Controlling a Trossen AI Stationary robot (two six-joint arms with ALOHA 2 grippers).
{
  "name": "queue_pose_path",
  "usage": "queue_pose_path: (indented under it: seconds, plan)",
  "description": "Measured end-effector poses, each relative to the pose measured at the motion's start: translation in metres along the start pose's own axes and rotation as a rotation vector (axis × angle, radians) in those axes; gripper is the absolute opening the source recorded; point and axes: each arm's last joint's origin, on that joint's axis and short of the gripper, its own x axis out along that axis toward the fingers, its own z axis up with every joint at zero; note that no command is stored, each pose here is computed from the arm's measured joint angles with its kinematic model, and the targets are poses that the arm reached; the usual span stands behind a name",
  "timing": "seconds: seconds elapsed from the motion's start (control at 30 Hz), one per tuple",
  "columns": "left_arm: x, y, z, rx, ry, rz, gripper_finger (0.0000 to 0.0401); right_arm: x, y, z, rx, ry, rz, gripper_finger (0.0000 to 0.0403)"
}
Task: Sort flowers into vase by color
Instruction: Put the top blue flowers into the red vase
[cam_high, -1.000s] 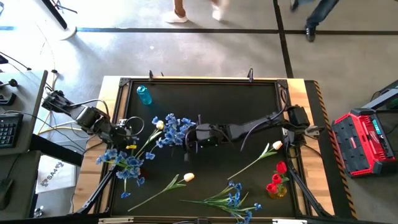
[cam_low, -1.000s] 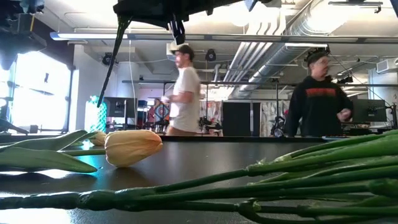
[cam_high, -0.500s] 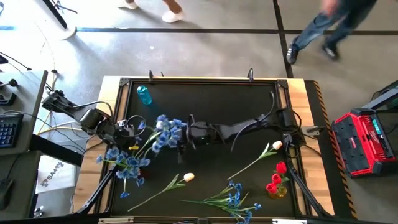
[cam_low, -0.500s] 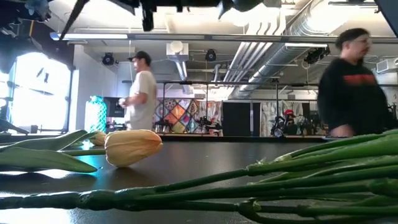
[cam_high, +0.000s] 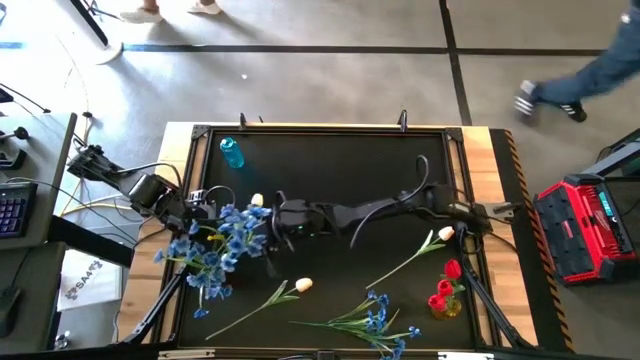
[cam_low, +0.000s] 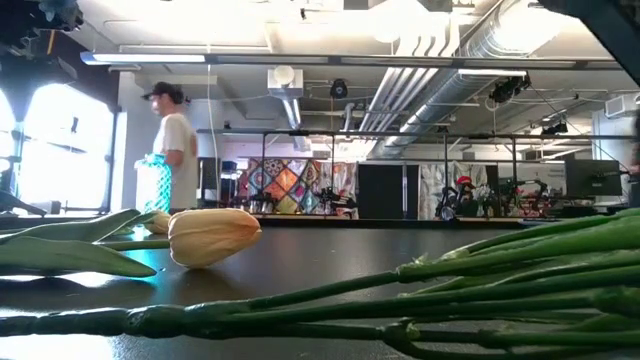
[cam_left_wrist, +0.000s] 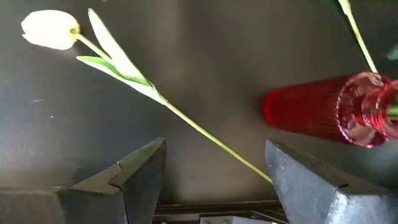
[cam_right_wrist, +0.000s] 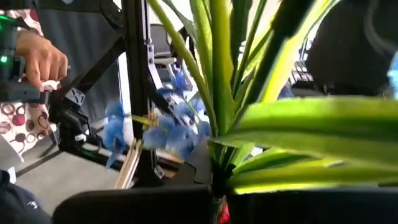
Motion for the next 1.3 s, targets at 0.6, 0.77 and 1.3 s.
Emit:
queue_pose_path:
  seconds: [0.6, 0.77, 1.3]
  plan:
    - [-0.001, -0.005, -0.003, 0.005, 0.091, -0.173, 0.0259, 0.013, -0.011, 0.014, -0.018, -0.008, 0.045, 0.0000]
    - [-0.001, -0.007, -0.003, -0.006, 0.113, -0.238, 0.0259, 0.013, -0.010, 0.016, -0.021, -0.033, 0.081, 0.0000]
    - [0.001, -0.013, 0.008, -0.034, 0.048, -0.286, 0.0259, 0.015, -0.010, 0.011, -0.049, -0.047, 0.085, 0.0000]
